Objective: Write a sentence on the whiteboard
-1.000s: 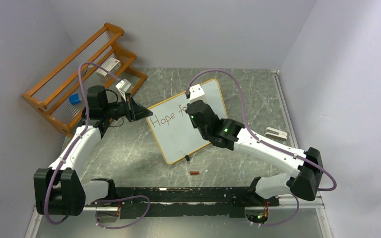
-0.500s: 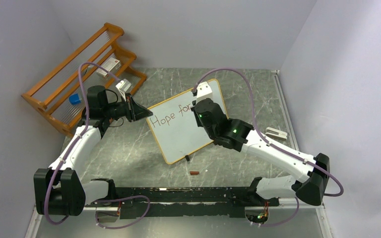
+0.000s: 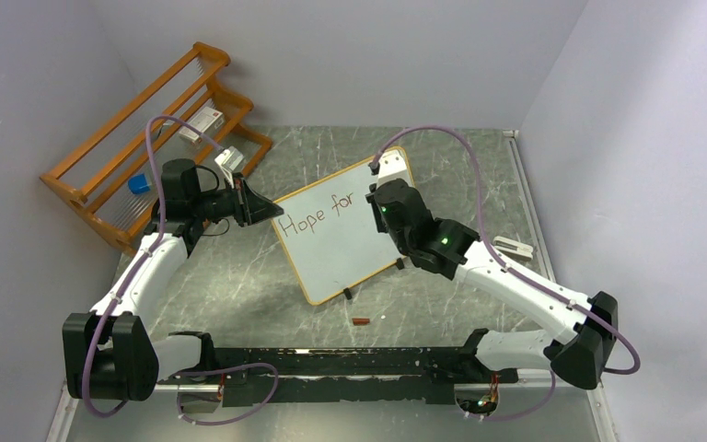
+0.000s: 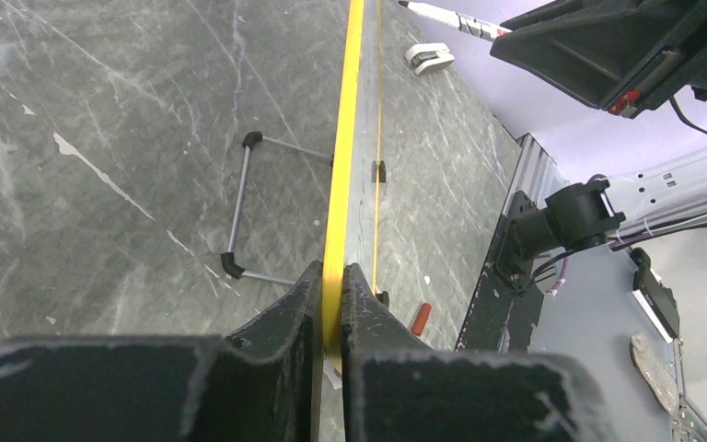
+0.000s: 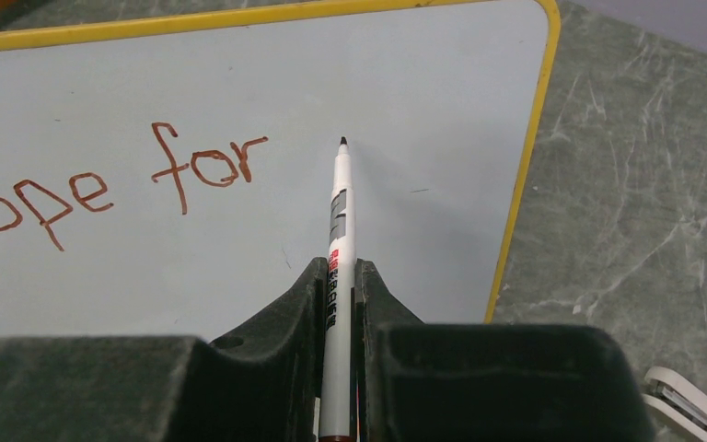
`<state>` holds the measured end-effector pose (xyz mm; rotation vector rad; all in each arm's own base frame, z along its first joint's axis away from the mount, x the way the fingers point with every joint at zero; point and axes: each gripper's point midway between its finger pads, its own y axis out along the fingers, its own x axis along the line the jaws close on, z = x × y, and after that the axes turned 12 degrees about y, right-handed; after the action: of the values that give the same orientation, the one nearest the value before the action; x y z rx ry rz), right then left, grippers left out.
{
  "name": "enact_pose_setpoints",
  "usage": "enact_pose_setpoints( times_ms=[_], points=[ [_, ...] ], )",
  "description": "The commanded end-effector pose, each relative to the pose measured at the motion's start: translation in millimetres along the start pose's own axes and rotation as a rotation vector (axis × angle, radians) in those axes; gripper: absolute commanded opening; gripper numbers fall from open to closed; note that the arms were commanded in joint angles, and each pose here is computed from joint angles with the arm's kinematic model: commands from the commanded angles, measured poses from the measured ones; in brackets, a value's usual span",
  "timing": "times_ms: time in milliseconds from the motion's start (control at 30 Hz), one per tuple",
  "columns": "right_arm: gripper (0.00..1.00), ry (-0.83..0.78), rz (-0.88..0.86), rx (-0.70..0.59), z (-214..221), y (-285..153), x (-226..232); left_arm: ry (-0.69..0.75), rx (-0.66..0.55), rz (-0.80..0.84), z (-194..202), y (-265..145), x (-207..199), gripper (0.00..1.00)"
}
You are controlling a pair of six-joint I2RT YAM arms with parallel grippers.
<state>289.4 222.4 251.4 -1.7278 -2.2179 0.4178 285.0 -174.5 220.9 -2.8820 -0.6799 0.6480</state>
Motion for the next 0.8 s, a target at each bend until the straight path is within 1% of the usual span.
enact_pose_setpoints(
  times_ms=[0,767],
  points=[
    [0.00,0.017,-0.023,-0.018,-5,0,-2,-0.045,0.079,-0.039,30,4,10,0.05],
    [0.00,0.011,-0.058,-0.055,-26,16,11,-0.045,0.079,-0.035,30,4,9,0.05]
  ],
)
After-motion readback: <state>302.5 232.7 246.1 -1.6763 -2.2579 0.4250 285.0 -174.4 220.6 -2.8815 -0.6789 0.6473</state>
